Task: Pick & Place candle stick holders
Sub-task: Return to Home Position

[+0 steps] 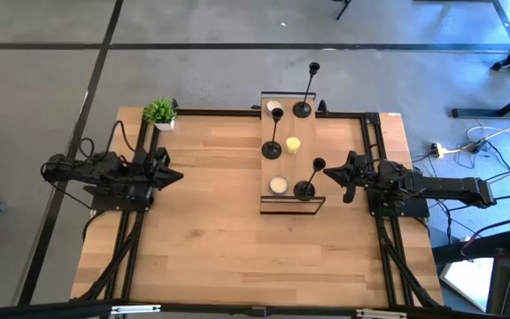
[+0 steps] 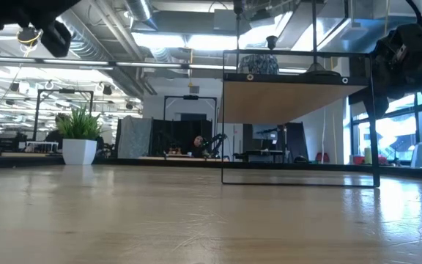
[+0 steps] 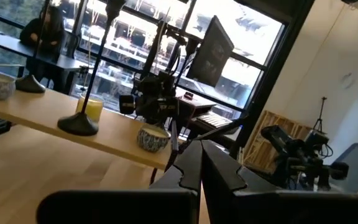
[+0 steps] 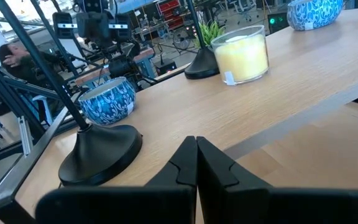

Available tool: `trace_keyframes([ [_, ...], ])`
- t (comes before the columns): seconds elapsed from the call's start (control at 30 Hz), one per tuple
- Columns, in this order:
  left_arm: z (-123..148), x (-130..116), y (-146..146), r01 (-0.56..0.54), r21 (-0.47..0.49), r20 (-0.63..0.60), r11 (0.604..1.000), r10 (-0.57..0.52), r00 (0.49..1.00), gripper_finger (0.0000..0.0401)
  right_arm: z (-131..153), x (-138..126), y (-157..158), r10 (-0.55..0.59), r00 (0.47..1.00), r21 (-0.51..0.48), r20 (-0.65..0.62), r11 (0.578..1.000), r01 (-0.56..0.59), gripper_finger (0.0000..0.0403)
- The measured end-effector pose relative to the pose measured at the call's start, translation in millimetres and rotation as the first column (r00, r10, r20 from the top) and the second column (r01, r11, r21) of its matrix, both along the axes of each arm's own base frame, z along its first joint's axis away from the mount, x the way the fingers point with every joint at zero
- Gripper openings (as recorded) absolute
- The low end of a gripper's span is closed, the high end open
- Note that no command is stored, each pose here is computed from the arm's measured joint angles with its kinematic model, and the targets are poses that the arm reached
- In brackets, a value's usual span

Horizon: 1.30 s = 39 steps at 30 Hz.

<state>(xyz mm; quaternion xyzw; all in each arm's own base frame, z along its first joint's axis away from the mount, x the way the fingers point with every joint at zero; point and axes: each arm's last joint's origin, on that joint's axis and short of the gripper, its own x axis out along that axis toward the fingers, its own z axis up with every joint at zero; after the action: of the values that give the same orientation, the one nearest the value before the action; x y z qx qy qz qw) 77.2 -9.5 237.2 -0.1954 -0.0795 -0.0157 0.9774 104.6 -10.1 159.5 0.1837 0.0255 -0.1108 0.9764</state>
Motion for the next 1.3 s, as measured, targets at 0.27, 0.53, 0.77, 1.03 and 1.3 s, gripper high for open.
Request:
trace_keyframes([
  [0.27, -16, 3, 0, -0.032, 0.022, -0.040, 0.999, 0.033, 0.999, 0.0002, 0, 0, 0, 0.000, 1.000, 0.000, 0.000, 1.000, 0.000, 0.0000],
  [0.53, -31, 8, 0, -0.039, 0.003, -0.072, 0.999, 0.039, 0.997, 0.0002, 0, 0, 0, 0.000, 1.000, 0.000, 0.000, 1.000, 0.000, 0.0000],
  [0.77, -35, 9, 0, -0.056, 0.028, -0.103, 0.998, 0.059, 0.993, 0.0002, 0, 0, 0, 0.000, 1.000, 0.000, 0.000, 1.000, 0.000, 0.0000],
  [1.03, -41, 9, 0, -0.051, 0.041, -0.159, 0.998, 0.057, 0.986, 0.0002, 0, 0, 0, 0.000, 1.000, 0.000, 0.000, 1.000, 0.000, 0.0000],
  [1.3, -50, 8, 0, -0.044, 0.064, -0.253, 0.997, 0.059, 0.966, 0.0002, 0, 0, 0, 0.000, 1.000, 0.000, 0.000, 1.000, 0.000, 0.0000],
])
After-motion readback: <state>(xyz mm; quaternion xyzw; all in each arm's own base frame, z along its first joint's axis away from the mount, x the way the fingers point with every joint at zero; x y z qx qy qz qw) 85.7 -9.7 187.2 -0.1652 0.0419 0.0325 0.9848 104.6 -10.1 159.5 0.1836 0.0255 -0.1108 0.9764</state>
